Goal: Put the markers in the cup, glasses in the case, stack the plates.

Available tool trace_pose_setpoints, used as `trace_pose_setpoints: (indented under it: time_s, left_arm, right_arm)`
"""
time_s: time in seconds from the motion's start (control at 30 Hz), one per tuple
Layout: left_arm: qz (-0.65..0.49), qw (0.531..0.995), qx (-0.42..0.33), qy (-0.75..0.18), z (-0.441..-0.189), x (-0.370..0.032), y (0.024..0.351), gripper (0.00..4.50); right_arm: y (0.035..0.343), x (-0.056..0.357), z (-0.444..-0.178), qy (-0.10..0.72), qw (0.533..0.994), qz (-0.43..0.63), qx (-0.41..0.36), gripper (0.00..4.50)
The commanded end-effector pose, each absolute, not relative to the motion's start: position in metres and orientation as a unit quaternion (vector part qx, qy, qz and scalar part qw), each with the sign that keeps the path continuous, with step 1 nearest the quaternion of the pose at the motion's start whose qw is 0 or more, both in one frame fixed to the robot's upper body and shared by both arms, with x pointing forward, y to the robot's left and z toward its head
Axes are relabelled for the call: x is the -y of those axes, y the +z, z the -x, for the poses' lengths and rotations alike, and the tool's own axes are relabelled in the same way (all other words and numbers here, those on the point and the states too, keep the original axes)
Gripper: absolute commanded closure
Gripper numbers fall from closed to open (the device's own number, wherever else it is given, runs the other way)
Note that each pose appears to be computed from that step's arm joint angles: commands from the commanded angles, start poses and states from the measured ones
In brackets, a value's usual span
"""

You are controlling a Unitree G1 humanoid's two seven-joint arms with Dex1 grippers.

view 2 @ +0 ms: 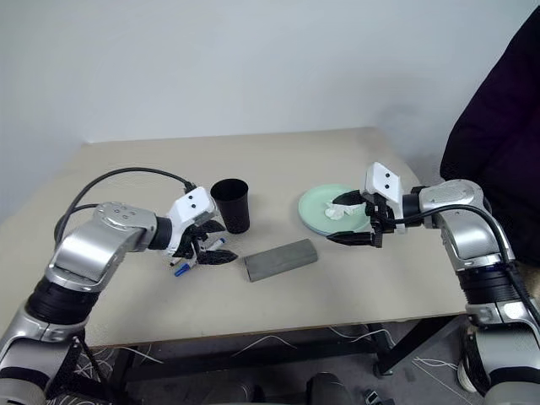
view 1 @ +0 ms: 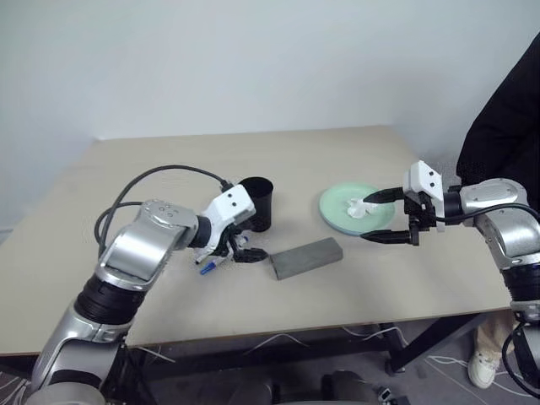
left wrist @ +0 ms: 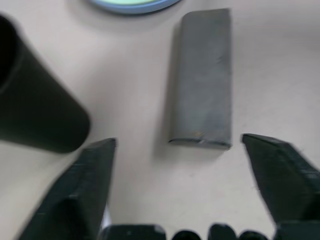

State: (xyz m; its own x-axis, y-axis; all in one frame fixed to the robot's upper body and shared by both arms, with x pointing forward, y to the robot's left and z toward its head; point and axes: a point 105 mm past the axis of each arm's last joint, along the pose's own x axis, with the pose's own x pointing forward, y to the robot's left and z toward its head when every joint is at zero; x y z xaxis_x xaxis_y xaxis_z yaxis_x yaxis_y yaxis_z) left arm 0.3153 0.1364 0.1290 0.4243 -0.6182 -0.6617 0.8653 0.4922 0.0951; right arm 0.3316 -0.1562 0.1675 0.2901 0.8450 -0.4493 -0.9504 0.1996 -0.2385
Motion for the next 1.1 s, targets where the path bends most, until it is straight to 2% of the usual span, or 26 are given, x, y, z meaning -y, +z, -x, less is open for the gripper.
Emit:
trace_pose_setpoints:
  time_s: [0.03,0.17,0.27,0.63,1.1]
  left_arm:
    - [-0.250,0.830,-0.280,-0.413,-0.332,-0.153,0.141,0.06]
    - [-0.249,0.823,-0.356,-0.367,-0.345,-0.173,0.124,0.06]
    - [-0.254,0.814,-0.385,-0.354,-0.350,-0.178,0.116,0.06]
    - [-0.261,0.796,-0.421,-0.347,-0.356,-0.178,0.089,0.06]
    - [-0.265,0.786,-0.436,-0.350,-0.356,-0.177,0.078,0.06]
  right_arm:
    - [0.182,0.151,-0.335,0.588,0.762,0.257,-0.085,0.00]
    - [0.182,0.148,-0.336,0.591,0.761,0.256,-0.081,0.00]
    - [0.180,0.147,-0.335,0.592,0.761,0.255,-0.080,0.00]
    - [0.178,0.149,-0.331,0.585,0.767,0.250,-0.080,0.00]
    - [0.180,0.147,-0.332,0.584,0.769,0.250,-0.078,0.00]
